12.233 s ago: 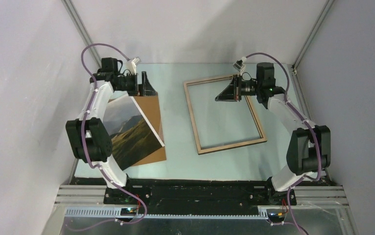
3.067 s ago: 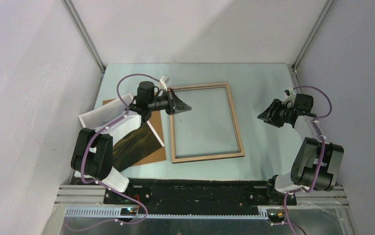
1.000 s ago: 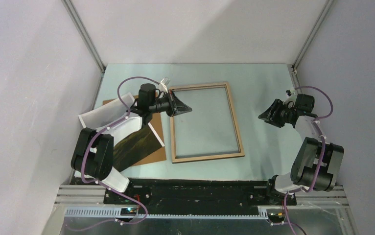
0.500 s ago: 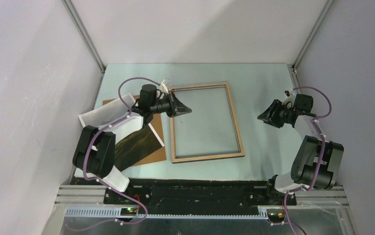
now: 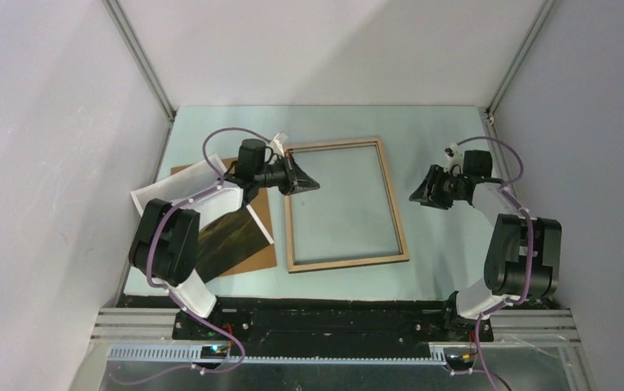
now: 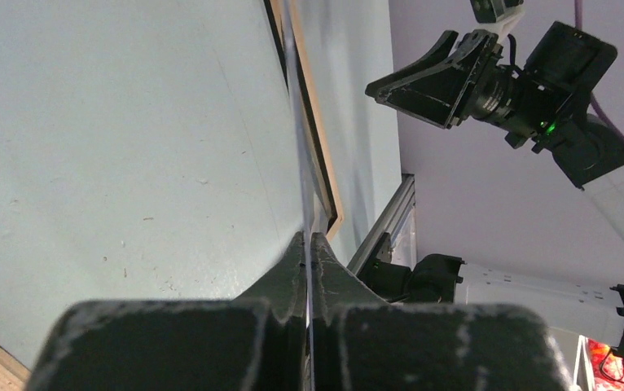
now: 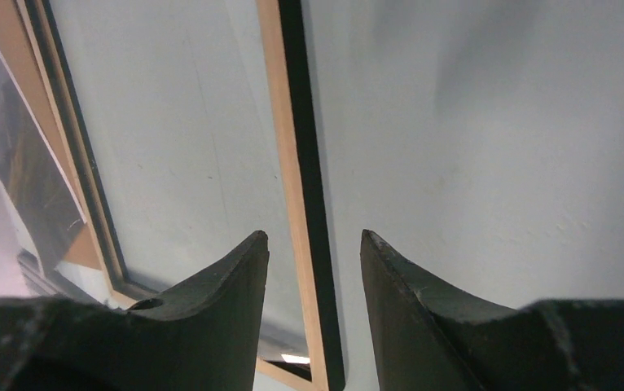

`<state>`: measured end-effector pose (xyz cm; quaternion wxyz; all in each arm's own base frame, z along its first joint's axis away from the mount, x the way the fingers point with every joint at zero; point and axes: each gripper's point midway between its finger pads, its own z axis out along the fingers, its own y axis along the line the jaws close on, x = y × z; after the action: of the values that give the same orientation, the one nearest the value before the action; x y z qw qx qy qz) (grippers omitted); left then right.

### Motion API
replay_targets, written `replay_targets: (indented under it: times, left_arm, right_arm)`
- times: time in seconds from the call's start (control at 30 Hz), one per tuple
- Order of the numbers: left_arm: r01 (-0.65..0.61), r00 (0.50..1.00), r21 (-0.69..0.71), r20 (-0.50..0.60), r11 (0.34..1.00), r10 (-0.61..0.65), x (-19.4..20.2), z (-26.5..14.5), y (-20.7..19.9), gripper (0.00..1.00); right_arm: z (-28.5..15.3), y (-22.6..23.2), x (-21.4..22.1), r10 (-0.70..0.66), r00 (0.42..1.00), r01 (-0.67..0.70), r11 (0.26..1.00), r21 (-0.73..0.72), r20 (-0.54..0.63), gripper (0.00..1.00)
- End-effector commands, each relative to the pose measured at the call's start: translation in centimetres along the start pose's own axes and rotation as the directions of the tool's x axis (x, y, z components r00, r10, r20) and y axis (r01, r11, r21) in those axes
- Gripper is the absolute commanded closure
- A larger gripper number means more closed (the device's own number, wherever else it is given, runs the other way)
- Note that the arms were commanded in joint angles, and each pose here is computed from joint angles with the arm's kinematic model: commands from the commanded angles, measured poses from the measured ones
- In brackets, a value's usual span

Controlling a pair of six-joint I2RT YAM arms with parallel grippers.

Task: Put the photo into the frame
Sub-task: Place the photo frame item in the photo frame.

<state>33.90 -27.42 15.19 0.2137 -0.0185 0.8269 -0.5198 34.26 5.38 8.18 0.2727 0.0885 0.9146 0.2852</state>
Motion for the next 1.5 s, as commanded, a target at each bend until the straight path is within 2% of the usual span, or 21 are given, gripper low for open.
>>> replay_targets:
  times: [0.0, 0.4, 0.83, 1.13, 1.47]
  left_arm:
    - [-0.092, 0.996, 0.056, 0.002, 0.994, 0.092, -1.0, 0.3, -2.1, 1.0]
    - [-0.102, 0.994, 0.068, -0.02, 0.992, 0.104, -1.3, 0.9, -2.1, 1.0]
    - [-0.09, 0.995, 0.061, -0.037, 0.994, 0.092, -1.6, 1.7, -1.5, 1.0]
    - [-0.082, 0.995, 0.051, -0.048, 0.995, 0.084, -1.6, 2.2, -0.8, 1.0]
    - [-0.077, 0.995, 0.034, -0.056, 0.996, 0.079, -1.5, 2.5, 0.0, 1.0]
  right_arm:
    - [1.2, 1.6, -2.5, -0.117, 0.993, 0.116, 0.993, 0.012, 0.025, 0.5]
    - [6.5, 3.0, -2.3, -0.155, 0.984, 0.154, 0.988, -0.013, -0.086, 0.5]
    - [8.6, 3.7, -1.9, -0.15, 0.98, 0.144, 0.988, -0.05, -0.132, 0.52]
    - [9.2, 3.5, -1.9, -0.152, 0.978, 0.147, 0.988, -0.046, -0.14, 0.58]
    - [9.7, 3.3, -1.7, -0.14, 0.978, 0.136, 0.99, -0.038, -0.155, 0.7]
